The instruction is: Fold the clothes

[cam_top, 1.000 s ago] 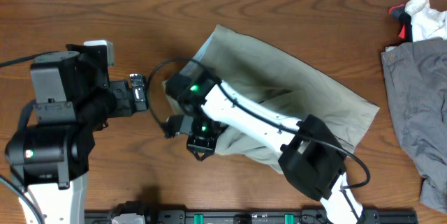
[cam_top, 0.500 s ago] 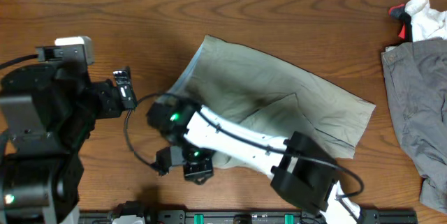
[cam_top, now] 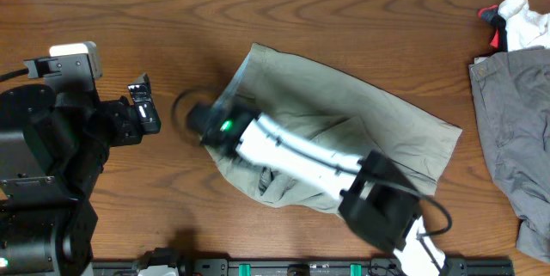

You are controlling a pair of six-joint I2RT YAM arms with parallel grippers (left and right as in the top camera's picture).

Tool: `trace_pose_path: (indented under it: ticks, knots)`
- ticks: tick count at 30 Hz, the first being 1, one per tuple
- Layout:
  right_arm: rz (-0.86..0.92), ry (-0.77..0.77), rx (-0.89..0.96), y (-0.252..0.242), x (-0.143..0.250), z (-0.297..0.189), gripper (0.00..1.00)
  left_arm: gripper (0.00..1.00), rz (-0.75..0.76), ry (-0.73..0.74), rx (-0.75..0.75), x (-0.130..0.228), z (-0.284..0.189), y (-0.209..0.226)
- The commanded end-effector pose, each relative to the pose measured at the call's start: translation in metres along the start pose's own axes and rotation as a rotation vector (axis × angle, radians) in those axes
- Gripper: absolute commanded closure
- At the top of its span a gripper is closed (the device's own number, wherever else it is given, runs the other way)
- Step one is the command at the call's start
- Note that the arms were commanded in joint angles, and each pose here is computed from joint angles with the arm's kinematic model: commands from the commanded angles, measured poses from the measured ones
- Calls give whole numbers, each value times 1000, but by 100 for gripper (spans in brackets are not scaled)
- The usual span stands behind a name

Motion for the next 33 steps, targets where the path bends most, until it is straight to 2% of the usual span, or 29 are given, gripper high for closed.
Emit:
trace_pose_path:
  ticks: [1, 7, 12, 14, 16, 19, 22, 24, 26, 27, 30, 33]
  knots:
    - [194, -57, -109, -44, 16, -10, 49, 2, 6, -23, -19, -5, -5, 2]
    - [432, -157, -402, -113, 48, 5, 34, 2, 1, 40, -20, -3, 10, 2]
    - [758, -135, -394, -175, 93, 26, 34, 2, -30, 152, 38, 3, 34, -2]
    - [859, -145, -382, -196, 109, 34, 40, 2, -36, 204, 85, 5, 45, -6]
    - [940, -142, -376, -212, 123, 43, 41, 2, -47, 262, 137, 9, 57, -9]
    - [982, -118, -384, -221, 134, 57, 44, 2, -67, 353, 205, 15, 75, -14]
    - [989, -71, -402, -219, 137, 73, 39, 2, -80, 433, 211, 21, 90, -14]
    - [984, -33, -404, -214, 137, 84, 38, 2, -85, 475, 207, 25, 98, -14]
    - [979, 14, -398, -208, 138, 96, 44, 2, -88, 497, 206, 27, 103, -14]
    - [983, 31, -403, -206, 138, 101, 50, 2, -89, 501, 205, 27, 104, -14]
    - [1040, 112, -432, -196, 139, 121, 71, 2, -87, 502, 205, 27, 106, -14]
    - [1117, 199, -458, -187, 140, 143, 98, 2, -84, 493, 203, 26, 106, -13]
Point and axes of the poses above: each gripper's point midway between its finger pads, its own z axis out along the fingers, its own y axis along the line the jaws close on, x = y × z, the point moved 10 cm from there along -z, back along the fingers, and after that the axes turned 1 degree about z, right-handed, at the moved point
